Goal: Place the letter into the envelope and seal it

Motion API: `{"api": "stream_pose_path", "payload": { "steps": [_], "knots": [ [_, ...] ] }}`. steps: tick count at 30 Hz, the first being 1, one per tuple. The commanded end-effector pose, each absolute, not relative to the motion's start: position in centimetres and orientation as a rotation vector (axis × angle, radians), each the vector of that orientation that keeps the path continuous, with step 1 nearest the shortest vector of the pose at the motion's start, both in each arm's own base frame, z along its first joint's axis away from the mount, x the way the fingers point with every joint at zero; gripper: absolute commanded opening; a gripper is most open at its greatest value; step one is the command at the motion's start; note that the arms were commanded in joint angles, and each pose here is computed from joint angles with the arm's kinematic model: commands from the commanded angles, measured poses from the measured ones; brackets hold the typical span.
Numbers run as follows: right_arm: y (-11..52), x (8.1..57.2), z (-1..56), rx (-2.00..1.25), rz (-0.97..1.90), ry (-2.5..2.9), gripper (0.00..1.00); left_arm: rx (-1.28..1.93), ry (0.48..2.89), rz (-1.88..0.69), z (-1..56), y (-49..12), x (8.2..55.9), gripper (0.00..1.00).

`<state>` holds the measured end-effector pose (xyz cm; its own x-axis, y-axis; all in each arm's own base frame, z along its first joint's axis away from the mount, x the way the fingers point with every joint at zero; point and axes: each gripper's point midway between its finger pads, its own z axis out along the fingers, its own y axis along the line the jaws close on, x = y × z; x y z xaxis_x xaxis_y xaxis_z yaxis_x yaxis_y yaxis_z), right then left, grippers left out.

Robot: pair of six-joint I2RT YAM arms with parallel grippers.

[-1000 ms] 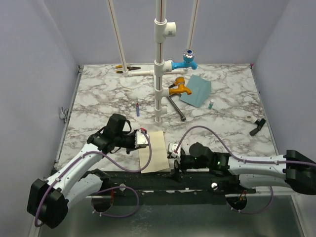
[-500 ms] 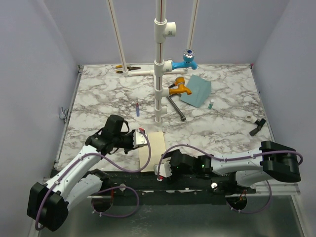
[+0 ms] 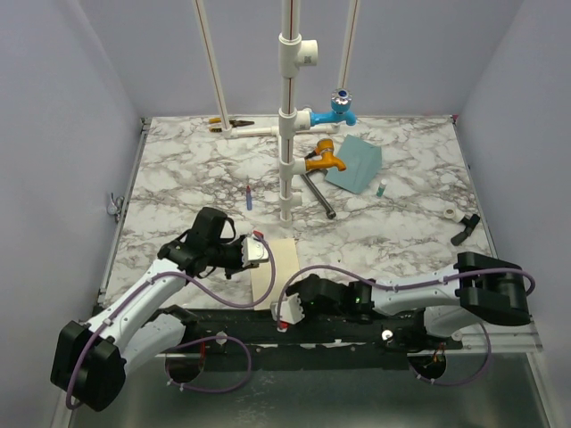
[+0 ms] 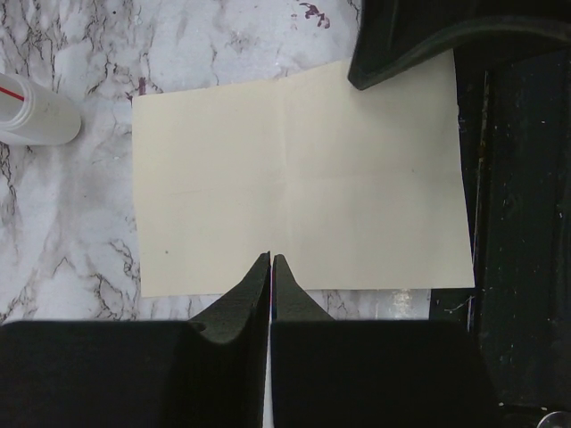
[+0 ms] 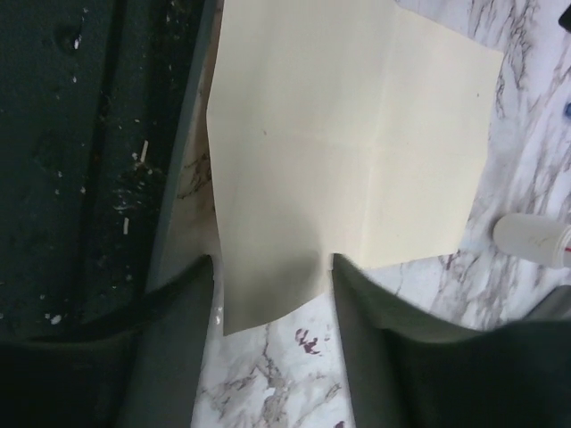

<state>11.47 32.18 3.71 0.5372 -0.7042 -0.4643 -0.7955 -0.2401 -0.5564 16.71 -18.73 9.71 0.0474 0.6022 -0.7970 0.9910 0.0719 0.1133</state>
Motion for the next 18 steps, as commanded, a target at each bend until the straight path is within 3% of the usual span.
{"api": "stream_pose_path", "payload": {
  "steps": [1,4,8,13,18],
  "knots": [
    [33.2,12.3,3.9,-1.963,0.097,1.207,0.46,1.607,1.652,-0.69,9.7,-18.5,16.6,0.0],
    [33.8,12.3,4.7,-1.871,0.148,1.312,0.21,1.603,1.638,-0.687,10.1,-18.5,16.4,0.0],
    [34.8,10.4,6.0,-1.76,0.349,1.487,0.01,1.6,1.59,-0.661,11.5,-18.3,16.2,0.0],
    [35.3,7.4,7.5,-1.629,0.672,1.782,0.01,1.592,1.578,-0.688,13.8,-18.3,15.9,0.08],
    [35.6,6.6,8.4,-1.413,0.919,2.067,0.01,1.612,1.559,-0.711,14.6,-18.4,15.4,0.29]
  ]
}}
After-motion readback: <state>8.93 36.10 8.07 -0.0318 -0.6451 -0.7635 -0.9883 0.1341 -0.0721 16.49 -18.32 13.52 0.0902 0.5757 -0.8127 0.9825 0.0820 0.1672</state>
